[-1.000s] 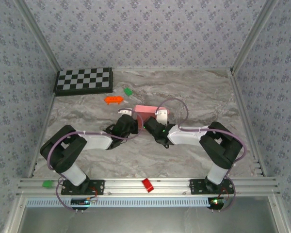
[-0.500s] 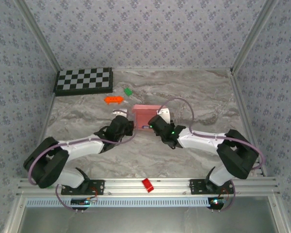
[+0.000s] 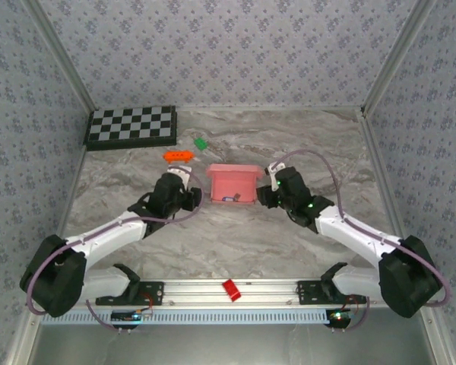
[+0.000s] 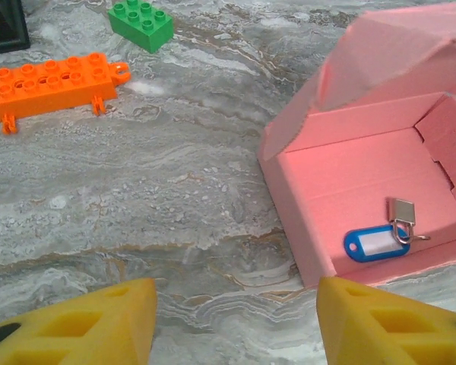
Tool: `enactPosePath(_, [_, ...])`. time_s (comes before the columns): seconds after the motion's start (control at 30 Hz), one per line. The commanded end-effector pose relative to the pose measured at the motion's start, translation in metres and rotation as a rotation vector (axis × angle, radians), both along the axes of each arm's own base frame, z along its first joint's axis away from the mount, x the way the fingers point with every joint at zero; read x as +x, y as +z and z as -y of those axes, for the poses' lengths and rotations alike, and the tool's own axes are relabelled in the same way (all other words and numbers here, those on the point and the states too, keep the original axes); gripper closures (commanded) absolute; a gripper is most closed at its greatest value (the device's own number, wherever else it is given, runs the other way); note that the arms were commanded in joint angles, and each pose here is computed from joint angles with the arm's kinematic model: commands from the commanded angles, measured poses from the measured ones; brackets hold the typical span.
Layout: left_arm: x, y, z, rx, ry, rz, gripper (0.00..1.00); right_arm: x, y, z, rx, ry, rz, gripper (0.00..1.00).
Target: Fold the paper box
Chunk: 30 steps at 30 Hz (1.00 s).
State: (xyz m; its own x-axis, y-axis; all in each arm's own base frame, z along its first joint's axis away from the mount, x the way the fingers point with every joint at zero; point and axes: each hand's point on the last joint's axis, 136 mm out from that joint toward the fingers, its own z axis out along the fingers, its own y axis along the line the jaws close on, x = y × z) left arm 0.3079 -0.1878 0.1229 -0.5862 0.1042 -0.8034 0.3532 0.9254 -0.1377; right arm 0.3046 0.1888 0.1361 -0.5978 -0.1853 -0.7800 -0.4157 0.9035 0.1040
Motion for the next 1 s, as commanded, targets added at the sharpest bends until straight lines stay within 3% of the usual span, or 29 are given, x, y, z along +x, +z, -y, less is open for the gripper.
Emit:
enactPosePath(0.0, [0.003, 0.023, 0.012, -0.023, -0.148, 0.026, 0.40, -0.008, 0.004, -0.005, -0.001, 0.181, -0.004, 0.53])
enactPosePath(0.13, [0.011, 0.030, 0.018, -0.044, -0.238, 0.025, 0.34, 0.001, 0.006, 0.002, -0.001, 0.226, -0.017, 0.52])
enactPosePath(0.47, [0.027, 0.018, 0.037, -0.079, -0.364, -0.063, 0.34, 0.020, 0.006, -0.014, 0.080, 0.325, -0.111, 0.51])
enactPosePath(0.97, [0.051, 0.009, 0.045, -0.096, -0.363, -0.094, 0.41, 0.049, -0.005, -0.015, 0.077, 0.281, -0.131, 0.50])
